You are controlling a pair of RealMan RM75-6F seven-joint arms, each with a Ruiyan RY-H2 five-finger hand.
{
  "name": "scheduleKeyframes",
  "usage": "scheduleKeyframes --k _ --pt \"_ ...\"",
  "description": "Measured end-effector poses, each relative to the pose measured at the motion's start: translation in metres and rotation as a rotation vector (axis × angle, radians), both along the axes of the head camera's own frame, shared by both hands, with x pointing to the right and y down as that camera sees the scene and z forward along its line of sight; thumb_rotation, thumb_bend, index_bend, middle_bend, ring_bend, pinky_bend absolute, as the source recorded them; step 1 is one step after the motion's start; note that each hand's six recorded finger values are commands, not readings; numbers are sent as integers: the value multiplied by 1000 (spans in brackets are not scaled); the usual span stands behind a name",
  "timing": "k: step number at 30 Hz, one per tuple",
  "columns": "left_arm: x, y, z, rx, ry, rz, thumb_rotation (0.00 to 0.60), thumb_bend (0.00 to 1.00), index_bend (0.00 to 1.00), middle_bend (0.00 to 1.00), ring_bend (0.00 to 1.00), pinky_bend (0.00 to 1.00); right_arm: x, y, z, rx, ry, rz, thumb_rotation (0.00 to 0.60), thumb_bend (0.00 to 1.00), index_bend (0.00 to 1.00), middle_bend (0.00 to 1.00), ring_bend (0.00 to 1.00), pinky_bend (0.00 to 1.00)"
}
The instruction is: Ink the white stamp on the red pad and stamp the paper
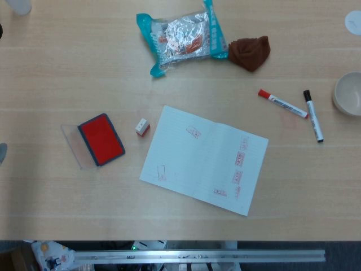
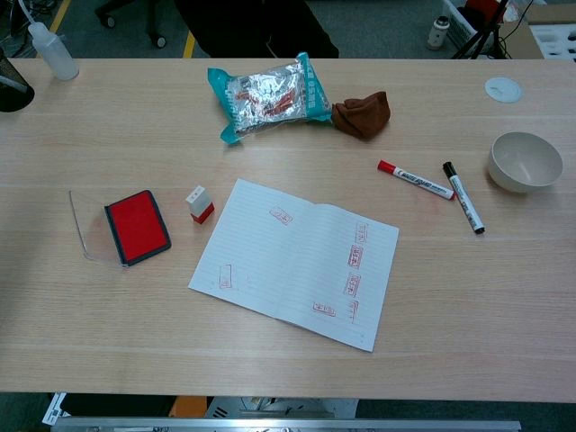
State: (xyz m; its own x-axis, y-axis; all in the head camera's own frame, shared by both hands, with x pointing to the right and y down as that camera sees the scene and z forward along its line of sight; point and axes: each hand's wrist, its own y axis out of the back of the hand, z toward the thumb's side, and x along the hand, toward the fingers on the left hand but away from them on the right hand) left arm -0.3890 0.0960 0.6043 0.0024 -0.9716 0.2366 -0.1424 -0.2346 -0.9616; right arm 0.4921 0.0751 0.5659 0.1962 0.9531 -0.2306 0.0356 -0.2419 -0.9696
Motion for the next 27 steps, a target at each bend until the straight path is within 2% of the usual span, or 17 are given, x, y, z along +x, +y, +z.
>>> scheduleKeyframes --k 16,22,27 --pt "2 -5 -2 8 5 12 600 258 86 103 167 221 1 -4 0 3 5 8 600 201 245 365 287 318" --pt "9 -10 -7 9 41 43 600 258 86 105 168 221 0 -7 0 5 4 7 600 201 245 365 287 318" --pt "23 -18 -11 12 56 104 600 258 87 107 167 225 -2 -11 -1 12 4 5 600 202 245 365 286 317"
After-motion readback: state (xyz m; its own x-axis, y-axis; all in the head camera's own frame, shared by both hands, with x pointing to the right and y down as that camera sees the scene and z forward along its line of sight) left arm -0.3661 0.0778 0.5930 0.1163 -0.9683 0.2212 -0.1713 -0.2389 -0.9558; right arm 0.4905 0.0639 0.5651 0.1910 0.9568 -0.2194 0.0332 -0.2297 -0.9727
